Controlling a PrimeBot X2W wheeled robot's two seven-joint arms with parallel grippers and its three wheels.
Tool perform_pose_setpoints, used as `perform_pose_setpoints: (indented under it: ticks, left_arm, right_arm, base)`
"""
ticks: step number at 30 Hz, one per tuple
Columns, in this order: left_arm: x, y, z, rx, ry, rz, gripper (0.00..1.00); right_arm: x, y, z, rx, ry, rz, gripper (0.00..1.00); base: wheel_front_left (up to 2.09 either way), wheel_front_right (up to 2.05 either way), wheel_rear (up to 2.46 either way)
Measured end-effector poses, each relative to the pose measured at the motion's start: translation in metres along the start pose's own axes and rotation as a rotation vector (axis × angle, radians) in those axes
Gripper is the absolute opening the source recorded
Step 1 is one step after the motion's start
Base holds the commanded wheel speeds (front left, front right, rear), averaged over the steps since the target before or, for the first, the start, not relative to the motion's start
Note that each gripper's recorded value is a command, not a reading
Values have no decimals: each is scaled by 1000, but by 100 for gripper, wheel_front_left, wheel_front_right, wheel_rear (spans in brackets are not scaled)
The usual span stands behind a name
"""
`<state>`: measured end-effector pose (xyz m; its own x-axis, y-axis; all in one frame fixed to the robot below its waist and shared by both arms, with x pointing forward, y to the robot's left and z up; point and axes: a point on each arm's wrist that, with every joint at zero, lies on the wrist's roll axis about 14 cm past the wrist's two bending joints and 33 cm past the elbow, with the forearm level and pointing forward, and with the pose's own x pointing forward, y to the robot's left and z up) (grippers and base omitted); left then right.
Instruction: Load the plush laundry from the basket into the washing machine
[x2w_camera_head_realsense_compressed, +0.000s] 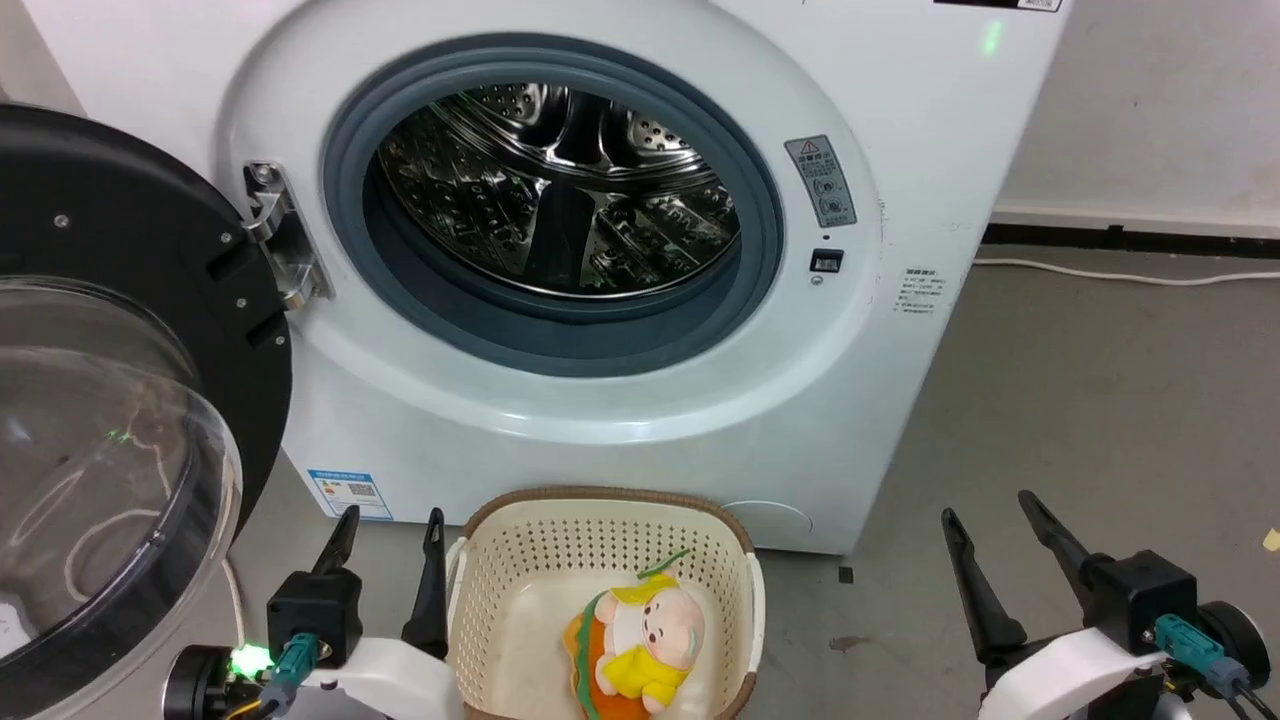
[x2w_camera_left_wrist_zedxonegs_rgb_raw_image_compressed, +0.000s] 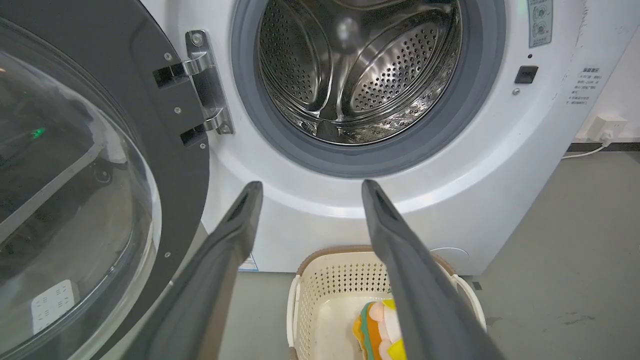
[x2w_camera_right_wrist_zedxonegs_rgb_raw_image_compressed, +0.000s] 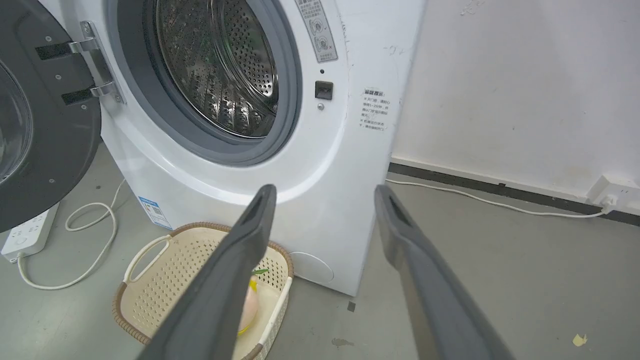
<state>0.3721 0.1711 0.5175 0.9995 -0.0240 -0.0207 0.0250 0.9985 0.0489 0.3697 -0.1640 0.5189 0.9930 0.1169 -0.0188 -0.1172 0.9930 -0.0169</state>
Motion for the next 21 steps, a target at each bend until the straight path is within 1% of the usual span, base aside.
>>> perform_pose_setpoints:
  ticks: [12,21]
  left_arm:
    - [16,-11,-18,24,40,-64,100]
    - [37,-33,-38,29,82,-162,100]
  right_arm:
    - [2,-9,-14,39,26,-28,100]
    - [3,-17,-31,64,64,-56,100]
  base:
    - [0,0,0]
    - [0,0,0]
